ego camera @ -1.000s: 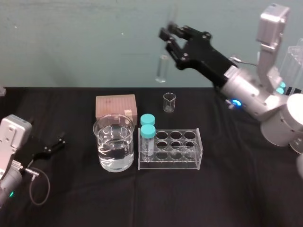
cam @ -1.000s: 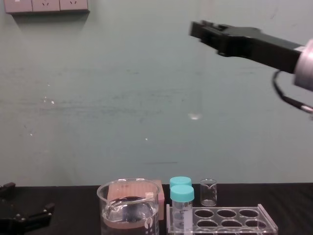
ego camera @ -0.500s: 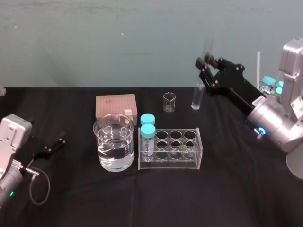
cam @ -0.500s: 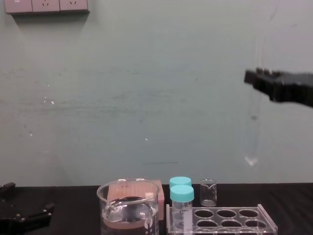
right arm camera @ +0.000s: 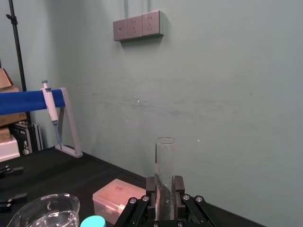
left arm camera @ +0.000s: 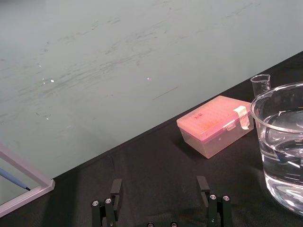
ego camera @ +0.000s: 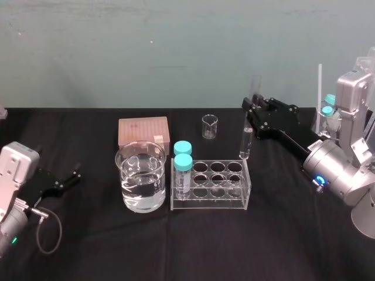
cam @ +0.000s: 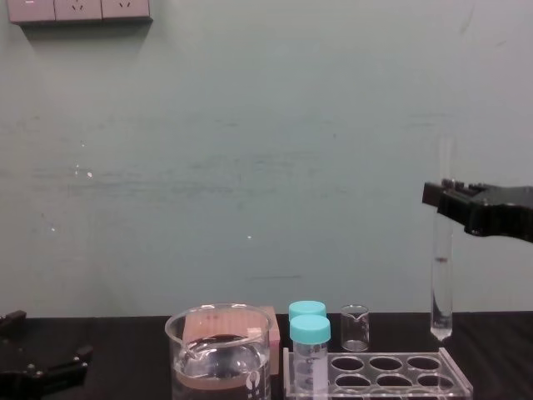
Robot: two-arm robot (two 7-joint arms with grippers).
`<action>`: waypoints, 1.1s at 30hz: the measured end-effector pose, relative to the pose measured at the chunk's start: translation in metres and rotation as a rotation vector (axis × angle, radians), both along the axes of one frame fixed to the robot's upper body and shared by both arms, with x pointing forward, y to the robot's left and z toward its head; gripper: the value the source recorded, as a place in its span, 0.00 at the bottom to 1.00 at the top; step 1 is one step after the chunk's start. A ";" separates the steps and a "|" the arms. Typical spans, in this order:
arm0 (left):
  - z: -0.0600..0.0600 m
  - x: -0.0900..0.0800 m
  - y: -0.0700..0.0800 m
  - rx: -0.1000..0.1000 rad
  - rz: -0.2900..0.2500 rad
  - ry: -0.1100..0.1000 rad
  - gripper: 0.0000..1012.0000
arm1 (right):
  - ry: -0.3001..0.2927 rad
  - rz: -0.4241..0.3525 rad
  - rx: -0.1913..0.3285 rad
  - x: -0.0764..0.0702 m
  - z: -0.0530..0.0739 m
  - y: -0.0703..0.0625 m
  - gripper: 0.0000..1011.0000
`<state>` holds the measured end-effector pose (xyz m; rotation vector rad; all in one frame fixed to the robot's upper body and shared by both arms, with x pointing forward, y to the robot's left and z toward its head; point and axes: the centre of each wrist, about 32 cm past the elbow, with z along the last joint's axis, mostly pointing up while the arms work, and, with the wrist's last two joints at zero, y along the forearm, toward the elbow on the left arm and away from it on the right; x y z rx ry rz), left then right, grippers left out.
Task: Hold the test tube with one hand and immerse one end into the beaker, then return it to the test tube rack.
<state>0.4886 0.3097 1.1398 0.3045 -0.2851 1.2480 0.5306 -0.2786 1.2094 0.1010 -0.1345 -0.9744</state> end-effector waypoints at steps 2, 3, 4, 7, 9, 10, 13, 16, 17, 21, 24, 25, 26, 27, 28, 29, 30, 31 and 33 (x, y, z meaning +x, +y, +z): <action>0.000 0.000 0.000 0.000 0.000 0.000 0.99 | 0.006 0.000 0.001 0.000 -0.001 0.000 0.22; 0.000 0.000 0.000 0.000 0.000 0.000 0.99 | 0.013 0.001 0.003 0.000 -0.003 0.001 0.22; 0.000 0.000 0.000 0.000 0.000 0.000 0.99 | 0.017 0.002 0.003 -0.001 -0.003 0.002 0.22; 0.000 0.000 0.000 0.000 0.000 0.000 0.99 | 0.030 0.006 0.006 -0.001 -0.007 0.004 0.22; 0.000 0.000 0.000 0.000 0.000 0.000 0.99 | 0.039 0.009 0.006 -0.001 -0.010 0.006 0.22; 0.000 0.000 0.000 0.000 0.000 0.000 0.99 | 0.041 0.010 0.006 -0.001 -0.011 0.006 0.22; 0.000 0.000 0.000 0.000 0.000 0.000 0.99 | 0.050 0.011 0.004 -0.001 -0.014 0.007 0.22; 0.000 0.000 0.000 0.000 0.000 0.000 0.99 | 0.053 0.012 0.003 0.000 -0.016 0.007 0.22; 0.000 0.000 0.000 0.000 0.000 0.000 0.99 | 0.052 0.014 0.001 0.001 -0.017 0.007 0.22; 0.000 0.000 0.000 0.000 0.000 0.000 0.99 | 0.049 0.015 -0.002 0.002 -0.020 0.007 0.22; 0.000 0.000 0.000 0.000 0.000 0.000 0.99 | 0.048 0.017 -0.003 0.002 -0.022 0.007 0.22; 0.000 0.000 0.000 0.000 0.000 0.000 0.99 | 0.048 0.017 -0.002 0.002 -0.022 0.007 0.22; 0.000 0.000 0.000 0.000 0.000 0.000 0.99 | 0.048 0.018 -0.002 0.002 -0.023 0.007 0.22; 0.000 0.000 0.000 0.000 0.000 0.000 0.99 | 0.048 0.019 -0.001 0.002 -0.023 0.007 0.22; 0.000 0.000 0.000 0.000 0.000 0.000 0.99 | 0.047 0.022 0.002 0.002 -0.025 0.007 0.22; 0.000 0.000 0.000 0.000 0.000 0.000 0.99 | 0.046 0.024 0.003 0.002 -0.026 0.008 0.22; 0.000 0.000 0.000 0.000 0.000 0.000 0.99 | 0.045 0.025 0.007 0.001 -0.027 0.008 0.22; 0.000 0.000 0.000 0.000 0.000 0.000 0.99 | 0.045 0.025 0.007 0.001 -0.027 0.008 0.22; 0.000 0.000 0.000 0.000 0.000 0.000 0.99 | 0.043 0.025 0.010 0.001 -0.030 0.007 0.22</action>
